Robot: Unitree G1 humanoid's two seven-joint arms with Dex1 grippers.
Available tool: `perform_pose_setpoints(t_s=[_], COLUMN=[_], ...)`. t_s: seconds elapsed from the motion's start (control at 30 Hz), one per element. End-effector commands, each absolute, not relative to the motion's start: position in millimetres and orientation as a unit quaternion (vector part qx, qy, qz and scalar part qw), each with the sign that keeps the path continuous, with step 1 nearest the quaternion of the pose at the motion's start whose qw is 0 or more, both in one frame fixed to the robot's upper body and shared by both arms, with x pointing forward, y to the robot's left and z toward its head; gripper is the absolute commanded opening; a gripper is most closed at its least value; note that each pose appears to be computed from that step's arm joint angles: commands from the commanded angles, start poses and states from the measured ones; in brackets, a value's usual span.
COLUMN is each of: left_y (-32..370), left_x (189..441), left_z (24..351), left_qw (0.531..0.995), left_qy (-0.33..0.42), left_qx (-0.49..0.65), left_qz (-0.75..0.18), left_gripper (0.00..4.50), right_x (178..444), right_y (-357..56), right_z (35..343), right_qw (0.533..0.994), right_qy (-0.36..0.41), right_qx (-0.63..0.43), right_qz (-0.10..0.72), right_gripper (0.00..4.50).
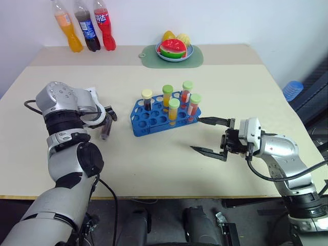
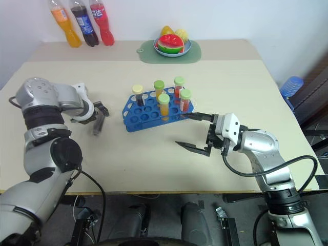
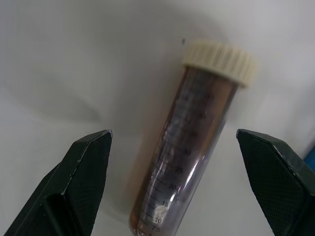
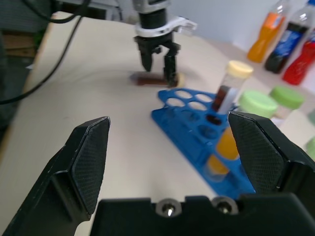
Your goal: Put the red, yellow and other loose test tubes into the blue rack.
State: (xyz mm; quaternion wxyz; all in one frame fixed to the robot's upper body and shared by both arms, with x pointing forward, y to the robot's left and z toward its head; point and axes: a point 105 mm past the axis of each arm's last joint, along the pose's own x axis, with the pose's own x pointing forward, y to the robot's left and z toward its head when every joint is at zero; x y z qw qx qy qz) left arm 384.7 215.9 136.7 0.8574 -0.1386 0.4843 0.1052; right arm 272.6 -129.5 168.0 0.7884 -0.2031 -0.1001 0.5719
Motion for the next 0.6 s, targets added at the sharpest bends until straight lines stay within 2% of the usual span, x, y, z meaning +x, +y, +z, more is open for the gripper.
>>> perform_pose_setpoints(t_s=[0.03,0.1,0.17,0.2,0.33,0.4,0.6], left_y=[214.8,213.0,212.1,211.6,211.5,212.4,211.5], left_x=[387.9,388.3,388.5,388.7,389.0,389.1,390.4], left_z=[148.2,147.4,146.8,146.6,144.7,143.7,149.2], left_qw=[0.864,0.863,0.863,0.864,0.864,0.865,0.877], left_qy=[0.477,0.479,0.48,0.481,0.481,0.478,0.457], left_qx=[-0.127,-0.125,-0.12,-0.117,-0.117,-0.117,-0.127], left_qz=[0.102,0.1,0.1,0.098,0.097,0.095,0.076], left_gripper=[4.22,4.22,3.68,3.55,1.55,0.83,0.81], right_x=[267.4,267.3,267.6,268.1,269.9,271.1,275.9], right_y=[-129.4,-129.3,-129.0,-128.3,-126.5,-126.5,-127.3], right_z=[181.6,181.4,181.5,181.4,180.7,180.3,177.5], right_qw=[0.78,0.779,0.779,0.779,0.779,0.78,0.784], right_qy=[-0.121,-0.119,-0.12,-0.12,-0.123,-0.124,-0.123], right_qx=[-0.211,-0.212,-0.213,-0.214,-0.217,-0.218,-0.222], right_qz=[0.576,0.577,0.577,0.577,0.575,0.574,0.567], right_gripper=[4.22,4.22,4.29,4.29,4.29,4.29,4.29])
